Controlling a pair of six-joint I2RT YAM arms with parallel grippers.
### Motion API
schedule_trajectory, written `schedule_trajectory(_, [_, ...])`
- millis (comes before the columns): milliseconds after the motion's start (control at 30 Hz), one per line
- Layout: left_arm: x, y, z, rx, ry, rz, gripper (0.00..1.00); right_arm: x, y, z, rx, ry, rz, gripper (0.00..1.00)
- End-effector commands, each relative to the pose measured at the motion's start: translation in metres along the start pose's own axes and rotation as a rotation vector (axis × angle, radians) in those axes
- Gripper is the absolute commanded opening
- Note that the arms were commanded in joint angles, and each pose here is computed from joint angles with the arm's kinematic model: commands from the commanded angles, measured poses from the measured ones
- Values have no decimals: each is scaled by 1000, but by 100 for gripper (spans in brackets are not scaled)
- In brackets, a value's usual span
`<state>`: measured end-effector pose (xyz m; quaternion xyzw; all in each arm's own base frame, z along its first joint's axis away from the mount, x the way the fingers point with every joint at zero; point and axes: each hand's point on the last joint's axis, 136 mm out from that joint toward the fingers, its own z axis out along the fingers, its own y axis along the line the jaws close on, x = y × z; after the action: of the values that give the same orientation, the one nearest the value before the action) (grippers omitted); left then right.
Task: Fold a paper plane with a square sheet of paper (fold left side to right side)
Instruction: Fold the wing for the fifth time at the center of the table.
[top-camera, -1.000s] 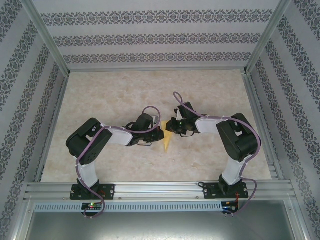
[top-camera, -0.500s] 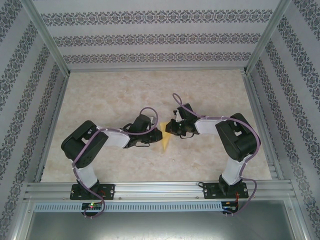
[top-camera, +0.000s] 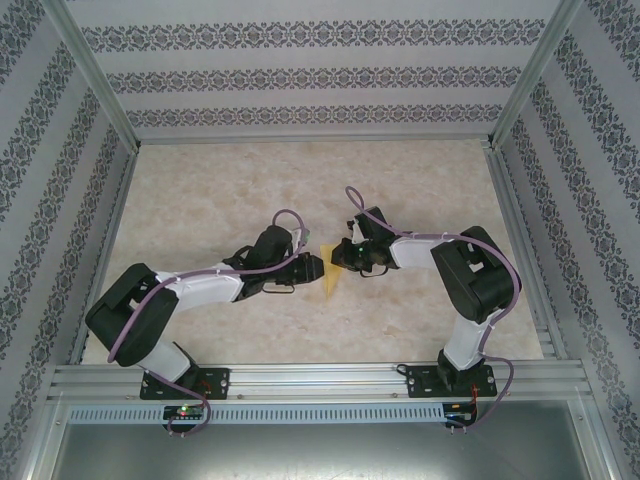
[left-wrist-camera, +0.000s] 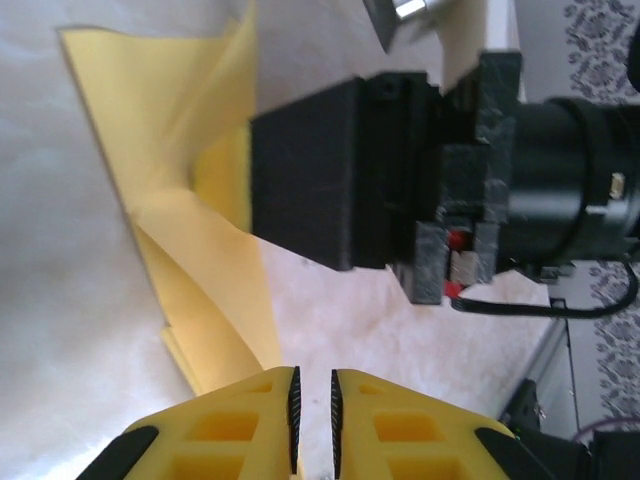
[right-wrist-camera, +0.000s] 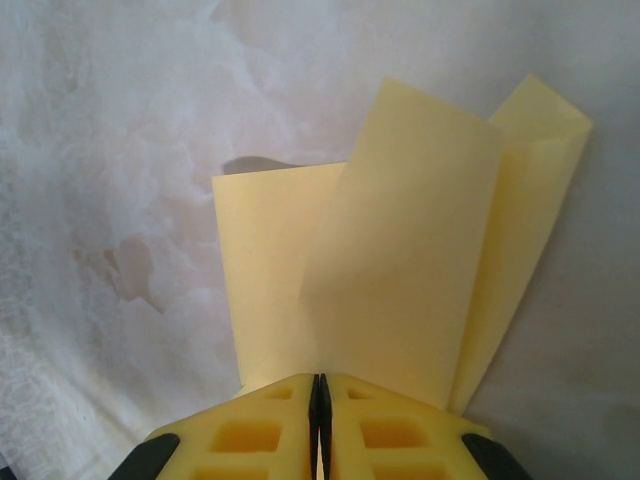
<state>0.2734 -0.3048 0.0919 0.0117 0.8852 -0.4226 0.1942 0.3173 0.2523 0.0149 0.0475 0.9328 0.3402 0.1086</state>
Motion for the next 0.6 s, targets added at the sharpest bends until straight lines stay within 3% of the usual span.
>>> schedule_trajectory(0, [8, -29, 12, 95, 69, -11, 16, 25, -40, 6, 128, 66, 41, 12])
schedule_trajectory(267, [18, -32, 34, 144, 118, -39, 15, 25, -41, 7, 132, 69, 37, 12])
schedule_trajectory(567, [31, -9, 43, 48, 158, -37, 13, 25, -40, 7, 128, 70, 34, 12])
